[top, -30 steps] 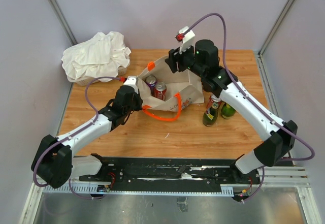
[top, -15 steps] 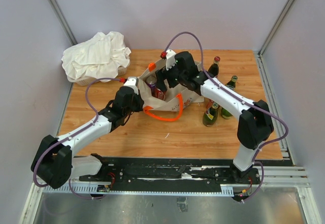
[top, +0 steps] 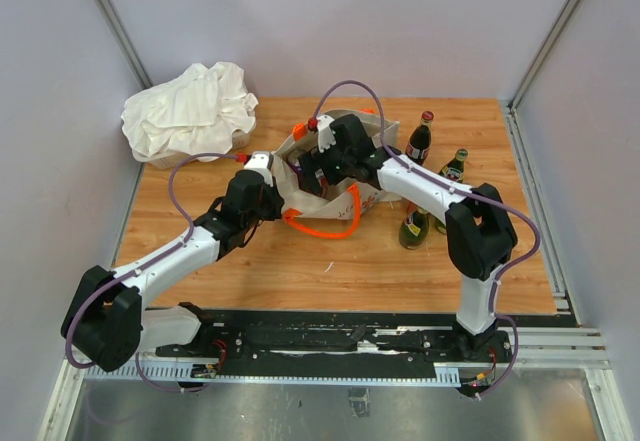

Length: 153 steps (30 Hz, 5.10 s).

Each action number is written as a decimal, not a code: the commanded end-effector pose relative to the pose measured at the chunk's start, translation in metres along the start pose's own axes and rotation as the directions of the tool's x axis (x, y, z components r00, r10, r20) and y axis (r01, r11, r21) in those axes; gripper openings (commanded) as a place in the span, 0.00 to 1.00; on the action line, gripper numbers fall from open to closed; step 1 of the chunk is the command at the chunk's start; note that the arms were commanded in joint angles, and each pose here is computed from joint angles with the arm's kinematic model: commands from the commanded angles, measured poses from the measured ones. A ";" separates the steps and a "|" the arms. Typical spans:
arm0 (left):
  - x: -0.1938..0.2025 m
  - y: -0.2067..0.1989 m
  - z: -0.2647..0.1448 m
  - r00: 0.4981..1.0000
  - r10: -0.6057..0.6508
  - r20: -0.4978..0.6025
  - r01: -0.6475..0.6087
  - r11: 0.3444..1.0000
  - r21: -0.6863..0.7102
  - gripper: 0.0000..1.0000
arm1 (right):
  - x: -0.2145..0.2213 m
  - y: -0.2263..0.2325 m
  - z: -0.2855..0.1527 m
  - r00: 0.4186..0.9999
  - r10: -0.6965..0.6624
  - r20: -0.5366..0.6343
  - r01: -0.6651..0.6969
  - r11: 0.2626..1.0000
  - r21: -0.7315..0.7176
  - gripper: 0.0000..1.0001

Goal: Take the beverage out of the canvas bag

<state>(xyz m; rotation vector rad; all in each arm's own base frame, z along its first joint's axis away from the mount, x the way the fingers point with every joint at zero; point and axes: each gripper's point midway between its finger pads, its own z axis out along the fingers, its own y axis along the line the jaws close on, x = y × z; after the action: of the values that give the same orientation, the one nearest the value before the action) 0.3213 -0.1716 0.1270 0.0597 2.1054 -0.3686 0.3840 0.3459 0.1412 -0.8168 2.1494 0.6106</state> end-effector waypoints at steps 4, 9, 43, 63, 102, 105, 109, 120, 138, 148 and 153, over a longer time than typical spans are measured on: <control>-0.006 0.000 0.000 1.000 0.002 0.014 -0.002 1.000 -0.002 0.11 | 0.010 -0.013 0.020 0.999 0.016 -0.044 -0.012 0.997 0.075 1.00; -0.006 0.001 0.001 1.000 0.008 0.013 -0.008 1.000 -0.004 0.11 | 0.015 -0.021 0.030 0.998 0.019 -0.061 -0.012 0.994 0.105 0.98; -0.015 -0.001 0.026 0.999 -0.005 0.053 0.006 1.000 -0.025 0.11 | -0.059 -0.034 0.016 0.987 -0.144 0.067 0.133 0.981 0.144 0.01; -0.022 -0.003 0.024 0.998 0.014 0.063 -0.013 1.000 -0.019 0.12 | -0.071 0.037 -0.183 0.890 -0.350 0.294 0.253 0.913 0.321 0.01; -0.017 0.000 0.020 0.999 0.021 0.043 -0.020 0.999 -0.028 0.13 | 0.092 -0.077 -0.089 0.996 0.093 -0.010 -0.079 0.898 0.432 0.01; -0.017 0.000 0.021 0.999 0.023 0.042 -0.022 0.999 -0.029 0.13 | 0.099 -0.084 -0.084 0.993 0.112 -0.028 -0.087 0.892 0.444 0.01; -0.017 -0.001 0.023 0.999 0.028 0.037 -0.027 0.999 -0.027 0.13 | 0.103 -0.093 -0.082 0.992 0.124 -0.021 -0.101 0.885 0.454 0.01; -0.019 -0.001 0.028 0.998 0.046 0.035 -0.045 0.998 -0.031 0.13 | 0.100 -0.117 -0.102 0.990 0.141 -0.010 -0.115 0.840 0.530 0.01; -0.019 -0.003 0.030 0.998 0.064 0.029 -0.063 0.998 -0.025 0.14 | 0.072 -0.119 -0.116 0.993 0.112 0.027 -0.109 0.834 0.540 0.91; -0.018 -0.003 0.028 0.998 0.061 0.026 -0.061 0.998 -0.020 0.14 | -0.044 -0.057 -0.179 0.962 -0.136 0.237 0.004 0.875 0.484 0.77; -0.019 -0.004 0.026 0.998 0.053 0.030 -0.053 0.999 -0.014 0.14 | -0.093 -0.019 -0.188 0.919 -0.152 0.365 0.019 0.939 0.344 0.63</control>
<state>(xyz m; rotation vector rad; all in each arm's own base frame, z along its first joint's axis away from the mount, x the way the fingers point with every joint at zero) 0.3496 -0.1846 0.1253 0.1094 2.0810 -0.3379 0.3618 0.2225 0.2874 -0.4913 1.8686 0.1979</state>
